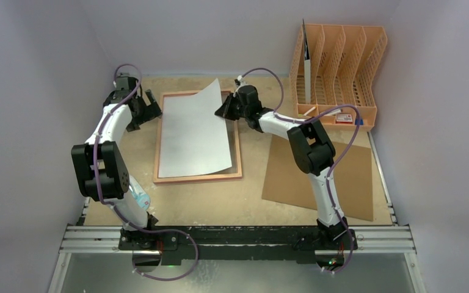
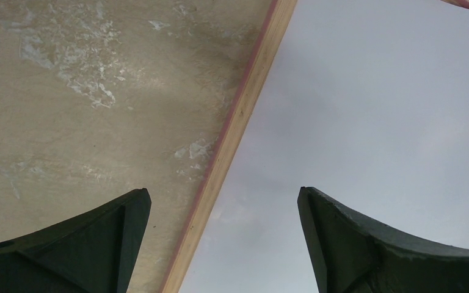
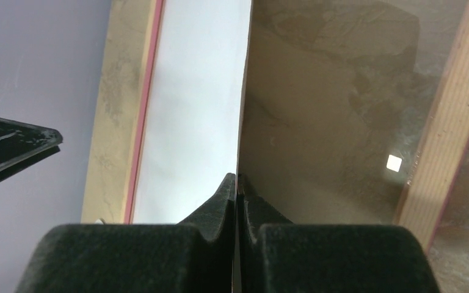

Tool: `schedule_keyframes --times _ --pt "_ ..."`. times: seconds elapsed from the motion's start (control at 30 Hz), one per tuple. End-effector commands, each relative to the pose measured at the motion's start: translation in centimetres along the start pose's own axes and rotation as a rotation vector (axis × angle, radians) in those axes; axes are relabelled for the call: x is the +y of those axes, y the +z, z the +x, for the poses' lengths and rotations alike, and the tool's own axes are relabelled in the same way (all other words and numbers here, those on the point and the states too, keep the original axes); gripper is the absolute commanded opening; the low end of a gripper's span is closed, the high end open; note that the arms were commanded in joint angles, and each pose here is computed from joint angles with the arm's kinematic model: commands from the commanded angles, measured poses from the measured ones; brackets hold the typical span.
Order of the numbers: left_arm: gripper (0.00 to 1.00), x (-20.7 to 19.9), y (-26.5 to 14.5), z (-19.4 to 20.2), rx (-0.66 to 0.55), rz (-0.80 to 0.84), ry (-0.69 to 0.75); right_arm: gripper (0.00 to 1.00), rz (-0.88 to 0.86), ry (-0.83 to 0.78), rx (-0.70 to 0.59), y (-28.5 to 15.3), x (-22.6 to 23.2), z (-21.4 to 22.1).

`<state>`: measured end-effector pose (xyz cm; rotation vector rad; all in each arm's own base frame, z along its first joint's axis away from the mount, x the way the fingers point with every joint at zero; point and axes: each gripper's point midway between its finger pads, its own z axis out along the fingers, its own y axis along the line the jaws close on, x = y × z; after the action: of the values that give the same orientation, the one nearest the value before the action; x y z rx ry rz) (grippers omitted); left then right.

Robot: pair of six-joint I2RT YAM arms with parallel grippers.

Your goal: Put the photo into the frame

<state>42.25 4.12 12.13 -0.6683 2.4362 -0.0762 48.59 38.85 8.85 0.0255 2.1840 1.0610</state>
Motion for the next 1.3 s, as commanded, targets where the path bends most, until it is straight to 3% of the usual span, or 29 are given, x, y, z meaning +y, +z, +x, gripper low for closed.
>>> schedule_keyframes --times 0.0,0.27,0.37,0.5,1.03,1.27 --pt "0.96 -0.8 0.2 -0.3 -0.014 0.052 0.024 0.05 -0.053 -0.039 -0.001 -0.2 2.2 -1.6" --pt "0.96 -1.5 -0.2 -0.1 -0.008 0.088 0.019 0.21 0.004 -0.037 0.003 -0.6 1.7 -2.0" --pt "0.96 -1.7 -0.3 -0.1 -0.007 0.1 0.018 0.16 0.027 -0.035 -0.004 -0.9 1.3 -2.0" --pt "0.96 -1.6 -0.3 0.1 0.0 0.102 0.019 0.01 0.043 -0.035 -0.015 -1.1 1.0 -2.0" --pt "0.96 -1.8 0.0 0.7 0.016 0.116 0.011 0.0 0.086 -0.028 -0.025 -1.3 0.0 -1.9" --pt "0.96 -2.3 -0.3 0.7 0.022 0.142 0.008 0.42 0.09 -0.039 -0.045 -2.1 0.7 -2.7"
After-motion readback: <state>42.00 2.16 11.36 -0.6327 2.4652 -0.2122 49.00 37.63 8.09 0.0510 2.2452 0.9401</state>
